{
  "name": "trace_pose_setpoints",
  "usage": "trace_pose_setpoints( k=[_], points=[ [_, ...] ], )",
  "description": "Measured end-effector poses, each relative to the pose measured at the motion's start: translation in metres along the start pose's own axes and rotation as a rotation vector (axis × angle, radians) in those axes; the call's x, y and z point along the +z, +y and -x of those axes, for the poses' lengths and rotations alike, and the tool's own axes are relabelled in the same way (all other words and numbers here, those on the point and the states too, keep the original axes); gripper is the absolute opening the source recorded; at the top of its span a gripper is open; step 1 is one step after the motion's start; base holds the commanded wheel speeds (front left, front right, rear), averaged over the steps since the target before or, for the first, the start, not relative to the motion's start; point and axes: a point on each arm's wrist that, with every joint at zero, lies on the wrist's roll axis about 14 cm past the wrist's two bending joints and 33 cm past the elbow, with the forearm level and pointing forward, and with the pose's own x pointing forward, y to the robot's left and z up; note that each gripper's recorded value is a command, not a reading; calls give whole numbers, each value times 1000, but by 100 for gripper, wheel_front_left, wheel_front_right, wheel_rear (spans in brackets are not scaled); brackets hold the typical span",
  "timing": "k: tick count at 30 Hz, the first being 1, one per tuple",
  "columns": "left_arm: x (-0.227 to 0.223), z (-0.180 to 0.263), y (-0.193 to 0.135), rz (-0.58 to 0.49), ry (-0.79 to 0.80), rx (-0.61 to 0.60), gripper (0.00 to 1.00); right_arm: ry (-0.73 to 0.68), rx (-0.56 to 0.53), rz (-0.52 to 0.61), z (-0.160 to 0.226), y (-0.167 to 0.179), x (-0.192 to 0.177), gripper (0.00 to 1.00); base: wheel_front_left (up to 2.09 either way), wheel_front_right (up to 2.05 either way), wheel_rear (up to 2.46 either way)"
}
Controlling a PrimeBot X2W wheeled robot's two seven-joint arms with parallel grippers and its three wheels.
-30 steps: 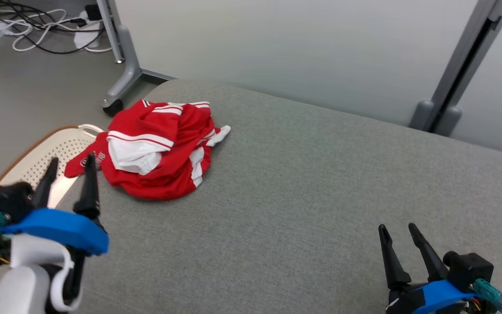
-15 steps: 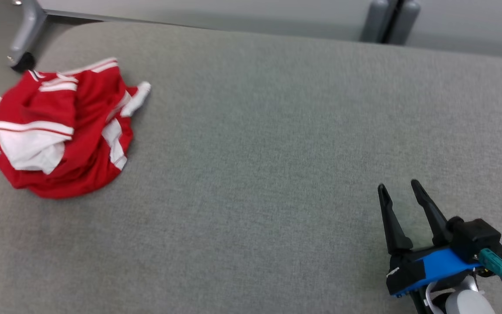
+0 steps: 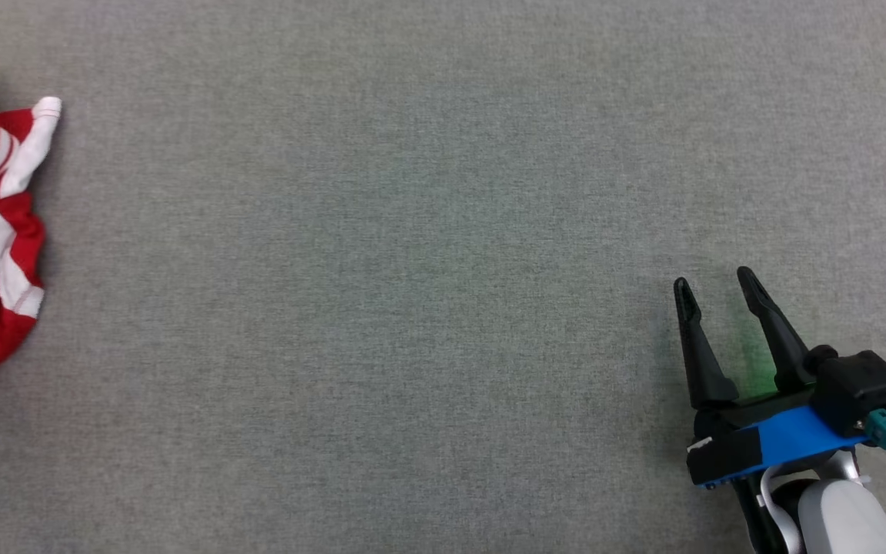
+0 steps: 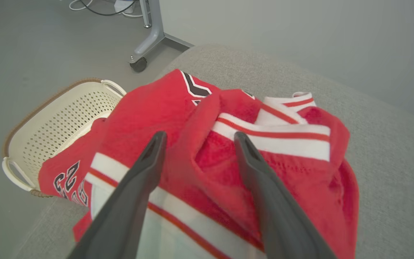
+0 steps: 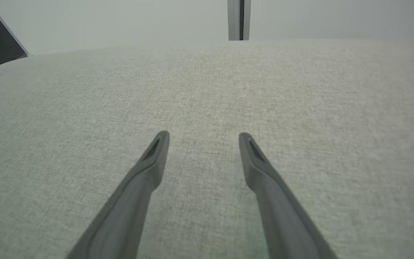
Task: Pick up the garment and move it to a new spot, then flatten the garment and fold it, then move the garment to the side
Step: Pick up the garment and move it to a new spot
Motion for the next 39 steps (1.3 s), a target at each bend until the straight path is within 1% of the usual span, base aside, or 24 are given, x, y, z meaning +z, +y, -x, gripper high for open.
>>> trace_pose_setpoints(
  k=[3, 7, 8, 9, 10, 14, 17, 21, 25, 28, 30, 32, 36, 39],
  points=[
    [-18, -11, 1, 13, 68, 25, 100, 6, -22, -6, 1, -8, -4, 100, 0, 0, 0],
    [-40, -14, 5, 60, 174, 59, 100, 1, -34, -19, 3, -11, -4, 100, 0, 0, 0],
    [-47, -13, 7, 77, 211, 73, 86, -1, -33, -21, 3, -11, -3, 100, 0, 0, 0],
    [-55, -11, 9, 81, 257, 80, 30, -4, -31, -23, 4, -10, -3, 100, 0, 0, 0],
    [-59, -9, 8, 80, 284, 79, 0, -8, -29, -29, 4, -9, -1, 100, 0, 0, 0],
    [-50, 1, 11, 91, 271, 71, 0, -35, -11, -38, 4, -2, 8, 100, 0, 0, 0],
    [-27, 11, 14, 72, 194, 53, 0, -58, 7, -45, 6, 5, 16, 100, 0, 0, 0],
    [18, 34, 19, 36, 49, 29, 0, -105, 31, -59, 11, 15, 32, 100, 0, 0, 0],
    [72, 64, 12, -9, -114, -23, 0, -148, 45, -74, 21, 22, 48, 100, 0, 0, 0],
    [112, 89, -1, -39, -227, -77, 0, -176, 49, -86, 32, 26, 56, 100, 0, 0, 0],
    [135, 107, -8, -81, -289, -98, 0, -197, 51, -94, 39, 27, 62, 100, 0, 0, 0],
    [158, 124, -20, -101, -346, -136, 0, -213, 42, -107, 48, 26, 66, 100, 0, 0, 0],
    [195, 158, -60, -166, -456, -235, 0, -236, 11, -119, 65, 18, 69, 100, 0, 0, 0],
    [220, 187, -98, -224, -556, -322, 0, -254, -17, -126, 76, 10, 72, 100, 0, 0, 0]
  ],
)
